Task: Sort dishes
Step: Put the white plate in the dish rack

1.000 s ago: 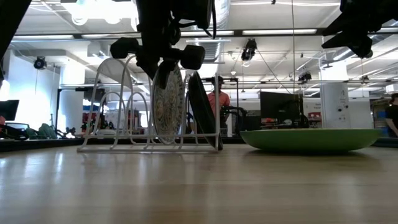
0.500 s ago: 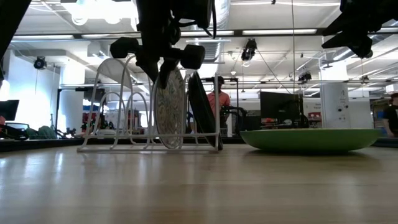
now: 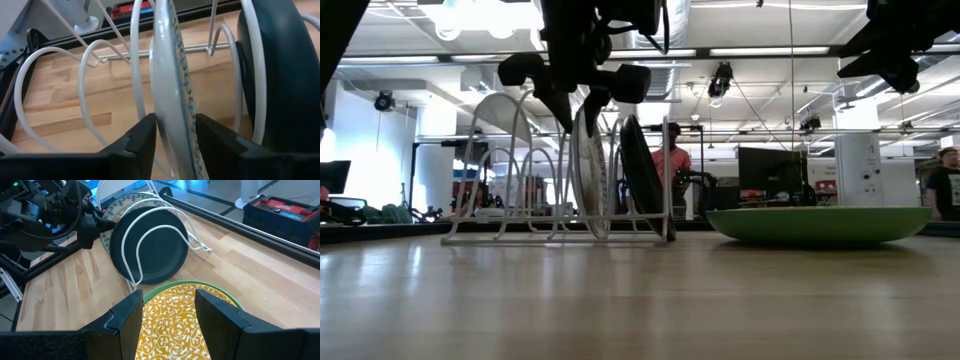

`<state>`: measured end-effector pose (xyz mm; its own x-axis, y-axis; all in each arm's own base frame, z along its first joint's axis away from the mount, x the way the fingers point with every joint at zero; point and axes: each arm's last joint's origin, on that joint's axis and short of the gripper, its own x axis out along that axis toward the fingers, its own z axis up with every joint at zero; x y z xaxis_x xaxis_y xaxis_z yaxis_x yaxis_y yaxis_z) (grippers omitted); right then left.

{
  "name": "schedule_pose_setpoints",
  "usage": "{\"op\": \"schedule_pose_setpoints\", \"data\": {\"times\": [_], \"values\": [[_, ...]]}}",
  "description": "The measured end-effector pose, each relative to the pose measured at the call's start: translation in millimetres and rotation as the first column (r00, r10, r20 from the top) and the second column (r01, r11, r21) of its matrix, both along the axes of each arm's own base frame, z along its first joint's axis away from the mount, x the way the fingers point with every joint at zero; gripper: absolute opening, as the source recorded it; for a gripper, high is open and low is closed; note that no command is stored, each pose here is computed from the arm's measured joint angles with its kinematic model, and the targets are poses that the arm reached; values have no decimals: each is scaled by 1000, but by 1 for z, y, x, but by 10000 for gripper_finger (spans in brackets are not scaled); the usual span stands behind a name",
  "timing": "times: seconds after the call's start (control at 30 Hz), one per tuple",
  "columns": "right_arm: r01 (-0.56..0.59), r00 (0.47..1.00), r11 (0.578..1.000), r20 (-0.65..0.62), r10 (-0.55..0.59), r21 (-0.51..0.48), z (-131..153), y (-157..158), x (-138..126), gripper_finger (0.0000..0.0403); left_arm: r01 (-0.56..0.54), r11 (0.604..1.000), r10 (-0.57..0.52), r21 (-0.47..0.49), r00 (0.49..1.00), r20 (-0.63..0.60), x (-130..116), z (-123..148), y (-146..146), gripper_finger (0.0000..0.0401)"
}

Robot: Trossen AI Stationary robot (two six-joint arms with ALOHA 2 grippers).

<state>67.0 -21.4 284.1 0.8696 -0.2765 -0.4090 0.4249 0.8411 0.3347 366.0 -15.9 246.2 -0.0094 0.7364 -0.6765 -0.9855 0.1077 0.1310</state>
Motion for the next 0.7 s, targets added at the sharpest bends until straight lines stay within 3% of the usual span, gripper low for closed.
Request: {"op": "schedule_pose_setpoints", "data": {"times": [0.7], "values": [[0,1000,1000,-2,0,0,0,0,0,172,77,996,-78,-33,997,-24,5,24,-1,151]]}}
